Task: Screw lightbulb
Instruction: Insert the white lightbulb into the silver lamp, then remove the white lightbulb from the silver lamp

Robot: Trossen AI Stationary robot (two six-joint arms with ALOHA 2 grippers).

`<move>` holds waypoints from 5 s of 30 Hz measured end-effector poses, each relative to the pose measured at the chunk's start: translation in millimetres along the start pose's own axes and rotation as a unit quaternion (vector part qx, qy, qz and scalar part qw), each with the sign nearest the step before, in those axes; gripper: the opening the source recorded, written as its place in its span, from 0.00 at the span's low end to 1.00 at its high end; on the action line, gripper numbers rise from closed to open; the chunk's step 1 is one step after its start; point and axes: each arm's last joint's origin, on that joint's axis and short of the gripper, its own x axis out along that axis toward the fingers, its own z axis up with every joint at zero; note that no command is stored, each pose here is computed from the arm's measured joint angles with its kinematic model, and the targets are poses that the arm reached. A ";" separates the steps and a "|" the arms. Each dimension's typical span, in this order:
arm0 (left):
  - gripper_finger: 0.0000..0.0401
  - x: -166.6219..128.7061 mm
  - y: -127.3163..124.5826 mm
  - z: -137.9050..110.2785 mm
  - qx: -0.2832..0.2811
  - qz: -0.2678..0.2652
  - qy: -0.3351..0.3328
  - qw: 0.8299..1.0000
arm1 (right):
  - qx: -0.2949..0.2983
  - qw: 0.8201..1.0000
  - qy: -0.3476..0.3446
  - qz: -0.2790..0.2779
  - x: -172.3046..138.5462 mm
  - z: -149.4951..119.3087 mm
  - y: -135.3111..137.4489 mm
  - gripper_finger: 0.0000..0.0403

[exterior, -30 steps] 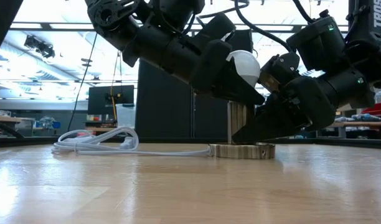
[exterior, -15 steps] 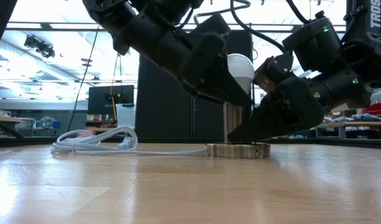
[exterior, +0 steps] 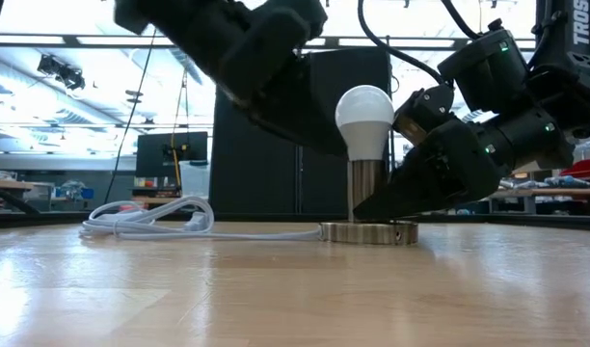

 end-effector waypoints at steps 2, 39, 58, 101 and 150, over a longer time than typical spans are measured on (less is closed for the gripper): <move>0.78 -3.2 -6.2 -3.1 -0.003 0.014 0.004 1.000 | 0.001 1.000 0.000 0.006 0.0 0.2 0.4 0.63; 0.62 -100.8 -28.2 -10.0 0.039 0.160 -0.006 0.986 | -0.009 0.998 0.053 0.040 -134.8 77.8 0.4 0.79; 0.62 -148.9 -6.5 12.9 0.028 0.135 -0.055 0.989 | 0.034 0.998 -0.029 0.039 -191.5 91.8 -12.3 0.77; 0.62 23.3 9.8 -61.1 -0.155 0.043 -0.189 0.969 | -0.013 1.000 0.021 -0.007 -136.8 82.7 -0.7 0.77; 0.52 93.0 17.7 -66.2 -0.096 0.068 -0.179 0.977 | 0.006 0.999 0.031 -0.024 -85.2 62.1 15.3 0.77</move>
